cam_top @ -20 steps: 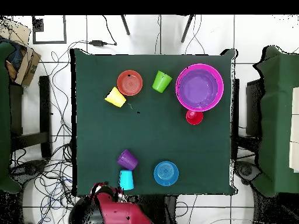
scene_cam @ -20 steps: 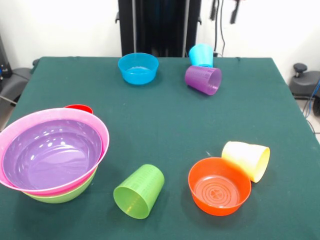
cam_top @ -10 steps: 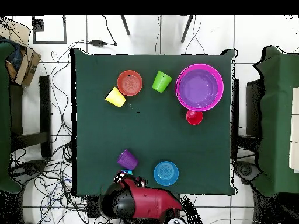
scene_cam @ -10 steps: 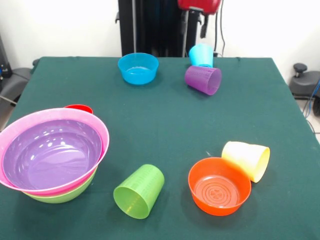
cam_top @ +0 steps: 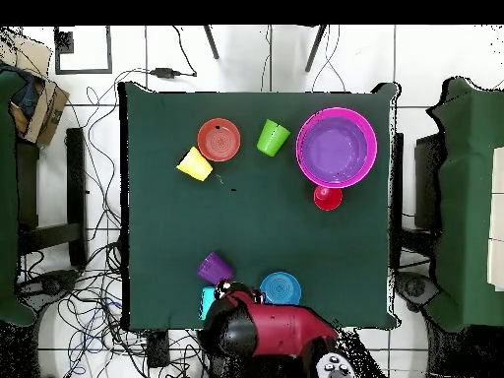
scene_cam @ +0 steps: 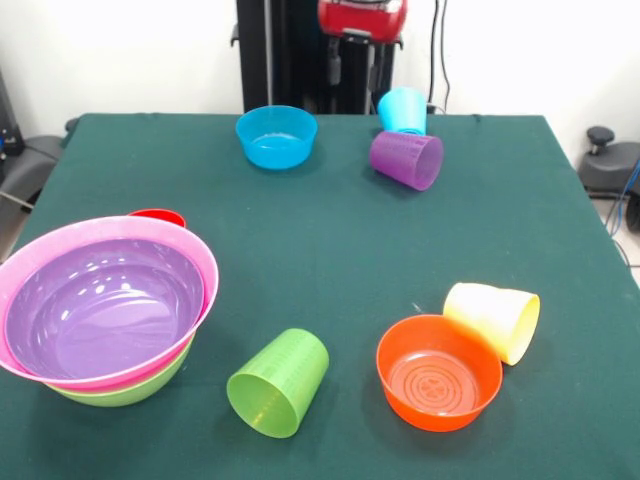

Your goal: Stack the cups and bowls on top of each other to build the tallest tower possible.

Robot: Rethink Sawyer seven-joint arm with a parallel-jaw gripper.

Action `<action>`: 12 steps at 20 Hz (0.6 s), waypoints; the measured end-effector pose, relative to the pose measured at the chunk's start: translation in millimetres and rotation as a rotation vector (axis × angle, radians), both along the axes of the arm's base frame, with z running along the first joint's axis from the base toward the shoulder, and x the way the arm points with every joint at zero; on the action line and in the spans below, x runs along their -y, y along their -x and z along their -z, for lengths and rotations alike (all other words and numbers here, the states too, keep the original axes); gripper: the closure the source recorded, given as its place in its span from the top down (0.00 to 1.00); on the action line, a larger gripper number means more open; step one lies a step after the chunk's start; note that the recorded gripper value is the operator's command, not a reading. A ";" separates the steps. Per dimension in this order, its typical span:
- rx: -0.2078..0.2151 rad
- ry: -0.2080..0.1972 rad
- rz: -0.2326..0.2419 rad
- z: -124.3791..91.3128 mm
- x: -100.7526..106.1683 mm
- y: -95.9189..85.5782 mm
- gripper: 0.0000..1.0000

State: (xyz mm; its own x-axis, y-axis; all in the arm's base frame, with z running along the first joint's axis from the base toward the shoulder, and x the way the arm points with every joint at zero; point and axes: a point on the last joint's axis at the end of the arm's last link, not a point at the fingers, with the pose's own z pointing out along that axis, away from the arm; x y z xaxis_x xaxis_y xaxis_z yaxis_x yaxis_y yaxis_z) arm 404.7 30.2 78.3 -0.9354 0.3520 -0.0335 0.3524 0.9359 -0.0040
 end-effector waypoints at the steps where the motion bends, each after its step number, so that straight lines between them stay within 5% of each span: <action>1: 0.000 -0.001 -0.005 2.6 4.2 -0.6 1.00; 12: -0.039 -0.023 -0.098 36.3 25.0 10.1 1.00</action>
